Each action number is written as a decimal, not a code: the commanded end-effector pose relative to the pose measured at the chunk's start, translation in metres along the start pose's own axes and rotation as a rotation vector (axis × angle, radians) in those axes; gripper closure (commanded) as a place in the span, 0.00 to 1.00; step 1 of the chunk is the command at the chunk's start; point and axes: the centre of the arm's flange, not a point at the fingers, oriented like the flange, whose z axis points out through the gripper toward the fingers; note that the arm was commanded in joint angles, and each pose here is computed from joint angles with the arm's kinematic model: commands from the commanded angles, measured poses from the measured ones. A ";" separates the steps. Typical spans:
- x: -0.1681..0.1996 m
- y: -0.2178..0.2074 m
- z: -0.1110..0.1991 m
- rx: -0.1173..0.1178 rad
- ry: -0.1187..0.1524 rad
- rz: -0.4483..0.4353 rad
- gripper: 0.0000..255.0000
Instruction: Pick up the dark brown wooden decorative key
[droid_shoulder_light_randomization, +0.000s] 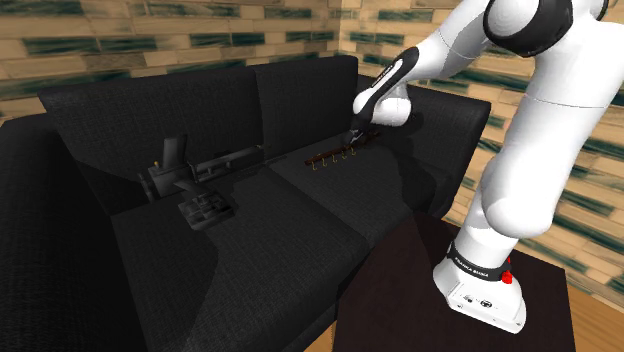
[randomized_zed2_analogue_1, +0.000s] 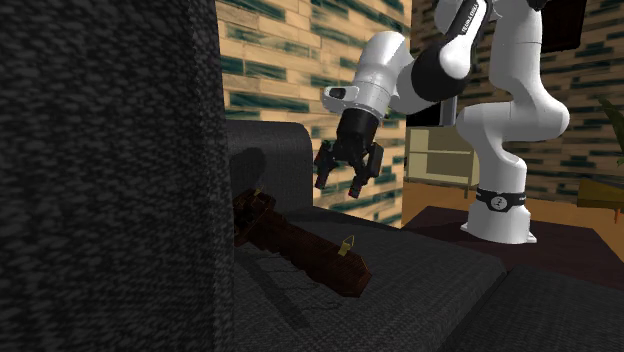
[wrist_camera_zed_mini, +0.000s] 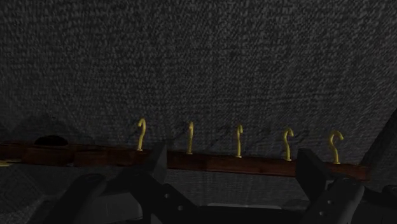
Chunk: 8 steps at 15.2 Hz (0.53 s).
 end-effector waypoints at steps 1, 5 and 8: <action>0.005 0.012 0.025 -0.001 0.029 0.015 0.00; 0.019 0.034 0.069 0.003 0.077 0.033 0.00; 0.017 0.037 0.085 0.004 0.084 0.036 0.00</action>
